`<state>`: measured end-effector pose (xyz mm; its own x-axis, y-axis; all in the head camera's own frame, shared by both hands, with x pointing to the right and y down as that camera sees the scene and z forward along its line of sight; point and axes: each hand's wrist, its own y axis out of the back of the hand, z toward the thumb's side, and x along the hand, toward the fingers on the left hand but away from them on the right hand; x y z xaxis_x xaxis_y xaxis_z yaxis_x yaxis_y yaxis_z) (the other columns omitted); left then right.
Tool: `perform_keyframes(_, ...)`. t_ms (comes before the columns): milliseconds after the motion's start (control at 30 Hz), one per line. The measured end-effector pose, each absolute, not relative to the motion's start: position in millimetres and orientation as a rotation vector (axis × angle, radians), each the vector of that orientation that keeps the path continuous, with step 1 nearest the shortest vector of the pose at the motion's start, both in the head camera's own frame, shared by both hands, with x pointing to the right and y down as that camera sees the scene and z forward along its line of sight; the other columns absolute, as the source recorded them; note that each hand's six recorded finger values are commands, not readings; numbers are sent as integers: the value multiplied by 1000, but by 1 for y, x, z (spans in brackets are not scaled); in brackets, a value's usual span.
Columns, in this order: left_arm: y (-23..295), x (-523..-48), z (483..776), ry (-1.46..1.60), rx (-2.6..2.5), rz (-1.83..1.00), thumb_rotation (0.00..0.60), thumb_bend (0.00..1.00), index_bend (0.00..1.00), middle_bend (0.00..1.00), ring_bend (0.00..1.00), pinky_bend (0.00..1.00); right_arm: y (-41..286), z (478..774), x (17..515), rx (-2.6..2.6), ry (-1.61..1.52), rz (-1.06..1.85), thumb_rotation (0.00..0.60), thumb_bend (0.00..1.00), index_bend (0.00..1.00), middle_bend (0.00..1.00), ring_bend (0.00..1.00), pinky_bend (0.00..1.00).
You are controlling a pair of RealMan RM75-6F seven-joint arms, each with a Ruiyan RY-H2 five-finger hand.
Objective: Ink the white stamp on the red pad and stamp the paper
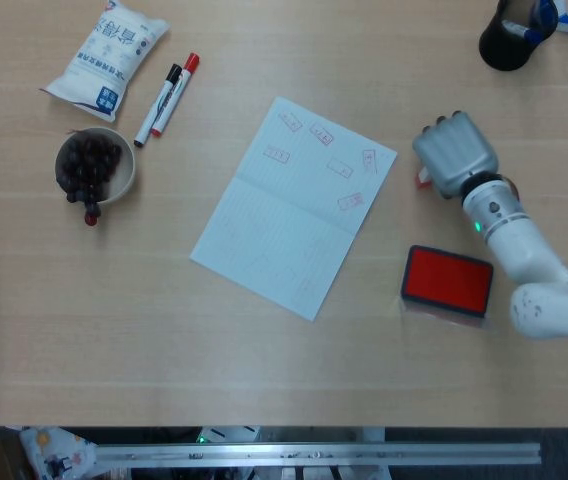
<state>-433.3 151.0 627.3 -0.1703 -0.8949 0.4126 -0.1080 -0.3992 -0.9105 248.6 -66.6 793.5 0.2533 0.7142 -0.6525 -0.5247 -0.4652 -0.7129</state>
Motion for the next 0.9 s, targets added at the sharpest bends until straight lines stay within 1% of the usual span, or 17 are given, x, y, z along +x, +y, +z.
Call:
perform_keyframes(433, 151, -434, 628, 1167, -1483, -1645, 600, 175, 87, 84, 176, 99, -63, 796, 249, -1463, -182, 1457, 600, 351, 486, 410, 329, 377)
perform_keyframes(600, 151, -434, 628, 1164, -1485, -1644, 600, 175, 86, 82, 177, 99, -62, 796, 250, -1464, -181, 1456, 600, 320, 456, 402, 321, 360)
perform_keyframes(900, 151, -433, 628, 1158, -1491, -1645, 600, 175, 76, 75, 177, 99, -63, 792, 252, -1464, -194, 1448, 600, 317, 442, 402, 321, 357)
